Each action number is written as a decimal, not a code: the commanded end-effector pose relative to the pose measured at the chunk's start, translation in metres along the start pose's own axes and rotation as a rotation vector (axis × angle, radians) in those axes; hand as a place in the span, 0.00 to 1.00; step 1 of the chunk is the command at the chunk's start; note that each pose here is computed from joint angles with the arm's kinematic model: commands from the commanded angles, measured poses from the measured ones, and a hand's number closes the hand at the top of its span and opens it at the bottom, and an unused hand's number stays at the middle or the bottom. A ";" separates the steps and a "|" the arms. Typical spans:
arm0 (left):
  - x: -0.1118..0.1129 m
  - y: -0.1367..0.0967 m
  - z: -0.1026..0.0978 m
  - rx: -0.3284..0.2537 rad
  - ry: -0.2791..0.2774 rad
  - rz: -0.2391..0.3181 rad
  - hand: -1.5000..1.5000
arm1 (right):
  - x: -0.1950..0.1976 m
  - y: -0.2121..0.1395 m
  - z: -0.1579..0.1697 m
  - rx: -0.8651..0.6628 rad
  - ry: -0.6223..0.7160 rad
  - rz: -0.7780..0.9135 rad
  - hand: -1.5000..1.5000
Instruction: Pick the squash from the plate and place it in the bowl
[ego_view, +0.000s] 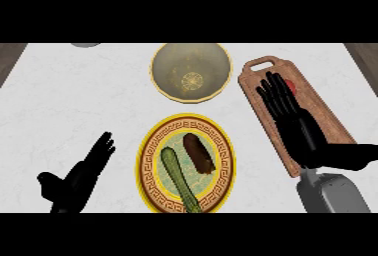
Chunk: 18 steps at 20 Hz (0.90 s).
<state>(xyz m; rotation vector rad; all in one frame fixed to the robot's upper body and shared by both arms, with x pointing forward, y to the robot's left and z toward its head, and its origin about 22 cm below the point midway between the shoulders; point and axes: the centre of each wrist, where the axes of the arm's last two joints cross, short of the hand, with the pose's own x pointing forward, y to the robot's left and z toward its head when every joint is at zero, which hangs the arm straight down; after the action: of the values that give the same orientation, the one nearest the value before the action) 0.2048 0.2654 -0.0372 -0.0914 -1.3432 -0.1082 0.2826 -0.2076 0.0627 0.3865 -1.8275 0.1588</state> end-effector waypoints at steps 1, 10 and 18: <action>0.031 0.006 -0.015 0.027 -0.050 -0.082 0.50 | -0.012 0.004 -0.008 0.125 0.008 -0.085 1.00; 0.122 0.025 -0.056 0.227 -0.348 -0.302 0.50 | -0.068 0.012 -0.042 0.430 0.111 -0.166 0.00; 0.127 0.005 -0.066 0.251 -0.346 -0.326 0.50 | -0.018 -0.022 -0.103 0.861 -0.068 0.025 0.00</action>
<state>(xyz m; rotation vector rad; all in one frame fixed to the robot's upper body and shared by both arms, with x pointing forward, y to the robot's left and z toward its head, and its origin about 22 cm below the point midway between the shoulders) 0.2918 0.2642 0.0688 0.3121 -1.6842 -0.2040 0.3652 -0.1881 0.0532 0.9281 -1.7351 0.7882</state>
